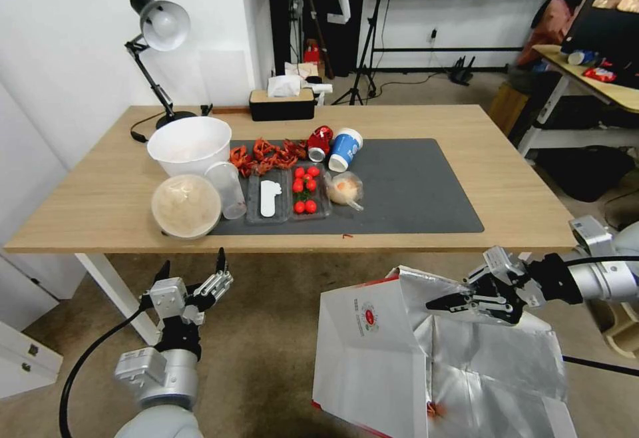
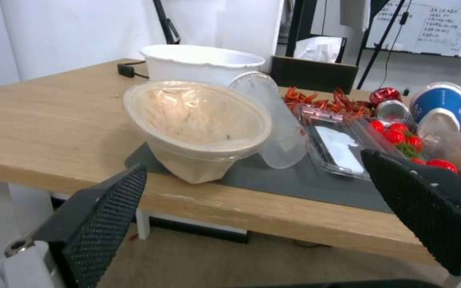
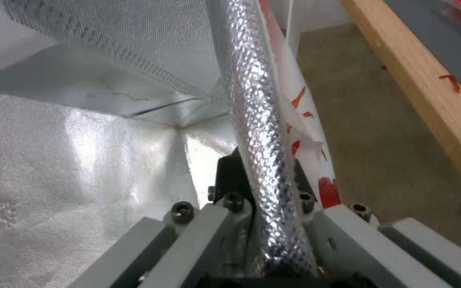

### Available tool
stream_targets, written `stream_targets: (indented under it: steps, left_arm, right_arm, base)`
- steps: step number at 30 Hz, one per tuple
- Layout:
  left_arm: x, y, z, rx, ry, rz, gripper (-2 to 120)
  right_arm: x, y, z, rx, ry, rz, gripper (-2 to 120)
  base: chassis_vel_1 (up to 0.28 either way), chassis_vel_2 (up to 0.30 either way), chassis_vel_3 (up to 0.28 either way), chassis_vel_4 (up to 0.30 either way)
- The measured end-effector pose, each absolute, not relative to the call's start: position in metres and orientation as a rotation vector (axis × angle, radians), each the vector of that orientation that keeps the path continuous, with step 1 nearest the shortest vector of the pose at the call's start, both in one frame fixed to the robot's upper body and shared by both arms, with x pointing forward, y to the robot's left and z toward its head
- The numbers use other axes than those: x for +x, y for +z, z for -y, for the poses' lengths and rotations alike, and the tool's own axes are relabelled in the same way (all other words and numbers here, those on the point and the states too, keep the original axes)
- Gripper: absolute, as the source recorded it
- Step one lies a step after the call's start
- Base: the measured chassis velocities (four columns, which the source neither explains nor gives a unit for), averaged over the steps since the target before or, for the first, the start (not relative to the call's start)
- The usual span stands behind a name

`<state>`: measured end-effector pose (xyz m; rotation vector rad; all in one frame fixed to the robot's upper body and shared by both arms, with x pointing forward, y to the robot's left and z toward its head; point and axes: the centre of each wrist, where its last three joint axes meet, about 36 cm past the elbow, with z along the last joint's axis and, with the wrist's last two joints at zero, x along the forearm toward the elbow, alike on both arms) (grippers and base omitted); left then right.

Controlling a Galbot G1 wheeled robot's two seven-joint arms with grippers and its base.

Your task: Pick up the food delivery bag from the floor and place it on the table.

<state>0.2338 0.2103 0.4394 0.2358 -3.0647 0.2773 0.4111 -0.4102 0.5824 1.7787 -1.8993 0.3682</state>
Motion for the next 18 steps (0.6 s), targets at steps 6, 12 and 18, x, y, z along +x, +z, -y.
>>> stream_targets:
  steps: [6,12,18]
  left_arm:
    - [0.233,0.439,-0.210,0.240,0.271,3.063,100]
    - [0.232,0.440,-0.210,0.246,0.272,3.066,100]
    - [0.232,0.440,-0.209,0.250,0.274,3.070,100]
  right_arm:
    - [0.410,0.584,0.408,1.790,0.369,1.907,0]
    - [0.411,0.592,0.409,1.804,0.355,1.926,0]
    - [0.414,0.614,0.413,1.816,0.328,2.005,0]
  base:
    - [0.000,0.000,0.000,0.000]
    - [0.000,0.000,0.000,0.000]
    - [0.000,0.000,0.000,0.000]
